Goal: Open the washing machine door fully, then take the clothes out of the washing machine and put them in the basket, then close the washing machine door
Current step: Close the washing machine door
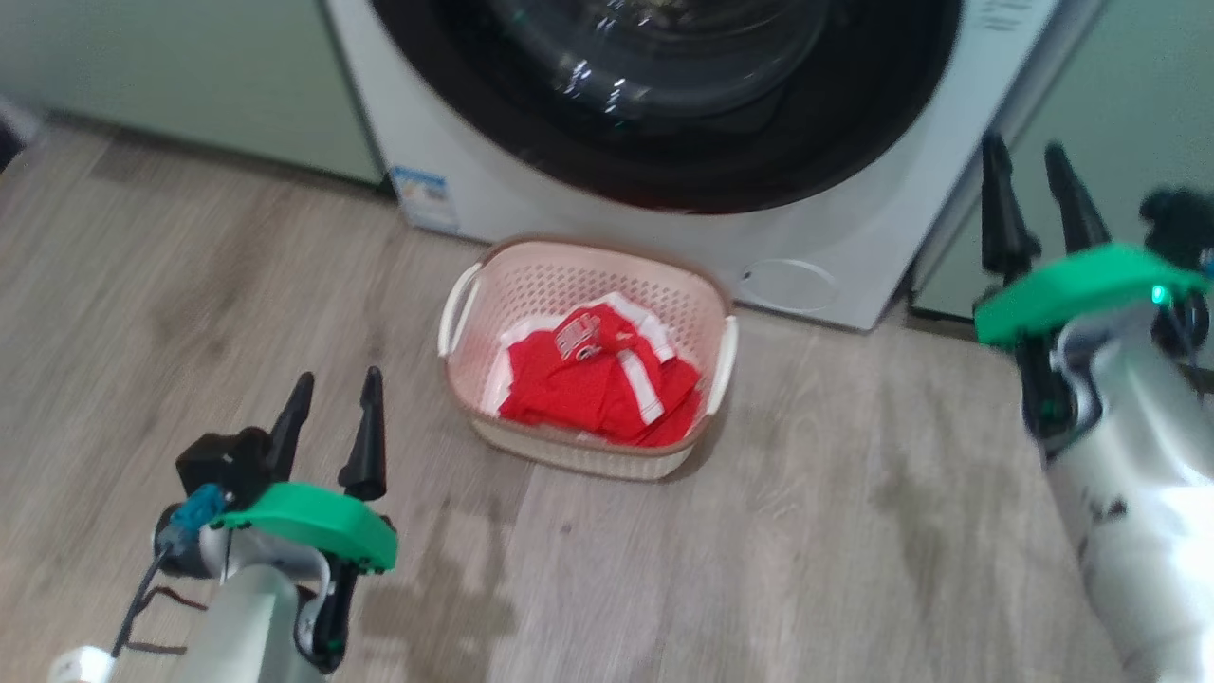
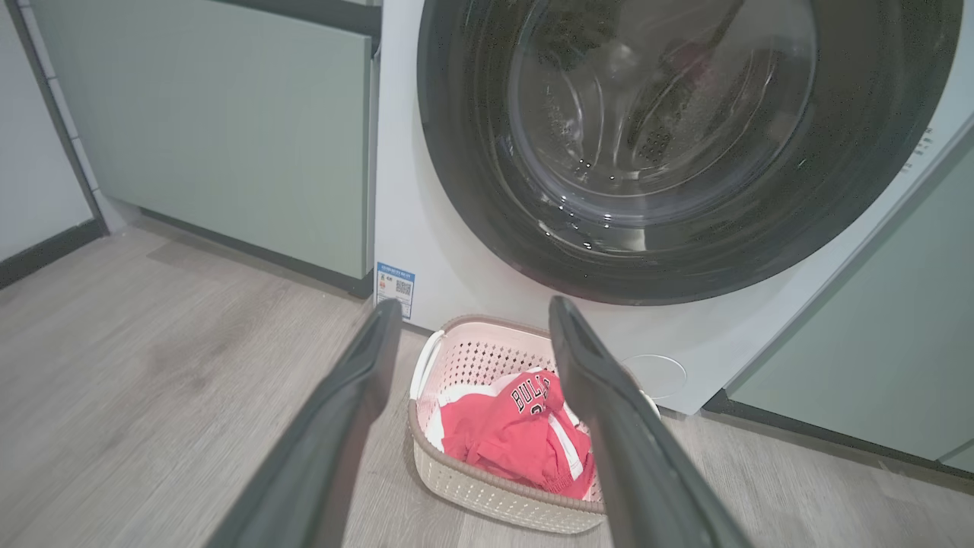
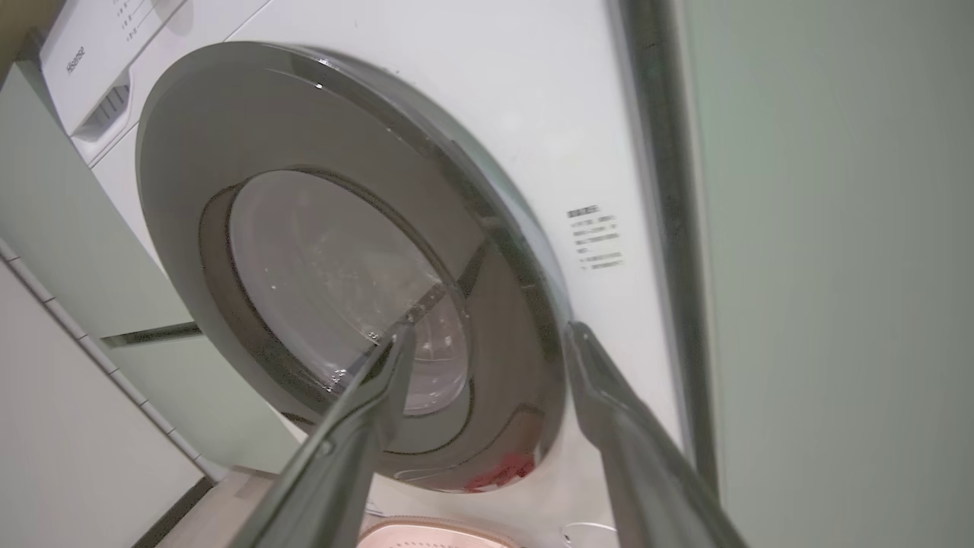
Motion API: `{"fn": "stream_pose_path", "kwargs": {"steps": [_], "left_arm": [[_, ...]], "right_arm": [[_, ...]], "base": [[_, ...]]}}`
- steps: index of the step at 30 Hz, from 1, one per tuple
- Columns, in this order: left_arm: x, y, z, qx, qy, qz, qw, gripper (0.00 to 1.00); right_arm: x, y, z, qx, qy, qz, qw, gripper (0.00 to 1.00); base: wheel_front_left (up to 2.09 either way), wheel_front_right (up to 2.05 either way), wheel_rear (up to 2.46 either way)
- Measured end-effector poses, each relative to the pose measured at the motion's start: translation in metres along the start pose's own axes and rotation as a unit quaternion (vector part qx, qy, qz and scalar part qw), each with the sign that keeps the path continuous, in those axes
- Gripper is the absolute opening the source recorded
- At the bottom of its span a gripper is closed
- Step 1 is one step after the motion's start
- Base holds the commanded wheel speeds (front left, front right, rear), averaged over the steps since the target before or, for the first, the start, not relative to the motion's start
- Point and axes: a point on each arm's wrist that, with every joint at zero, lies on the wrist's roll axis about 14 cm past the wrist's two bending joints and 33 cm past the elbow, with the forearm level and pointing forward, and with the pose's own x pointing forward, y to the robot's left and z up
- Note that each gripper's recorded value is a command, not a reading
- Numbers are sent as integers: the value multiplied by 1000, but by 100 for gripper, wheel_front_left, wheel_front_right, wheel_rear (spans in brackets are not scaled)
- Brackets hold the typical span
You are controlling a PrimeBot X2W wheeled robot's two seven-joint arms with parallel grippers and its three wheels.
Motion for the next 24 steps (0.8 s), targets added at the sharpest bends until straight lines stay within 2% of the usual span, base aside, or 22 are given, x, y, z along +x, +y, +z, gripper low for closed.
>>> {"fn": "stream_pose_path", "kwargs": {"steps": [7, 13, 24], "left_arm": [[9, -20, 6, 39, 2, -53, 998, 100], [15, -52, 5, 48, 2, -99, 994, 100], [18, -86, 8, 38, -5, -131, 991, 100]], "right_arm": [[-79, -38, -8, -11, -15, -77, 997, 100], [-137, -59, -9, -8, -29, -129, 991, 100], [-218, -87, -1, -34, -55, -203, 977, 100]], "base": [[0, 0, 0], [0, 0, 0], [0, 0, 0]]}}
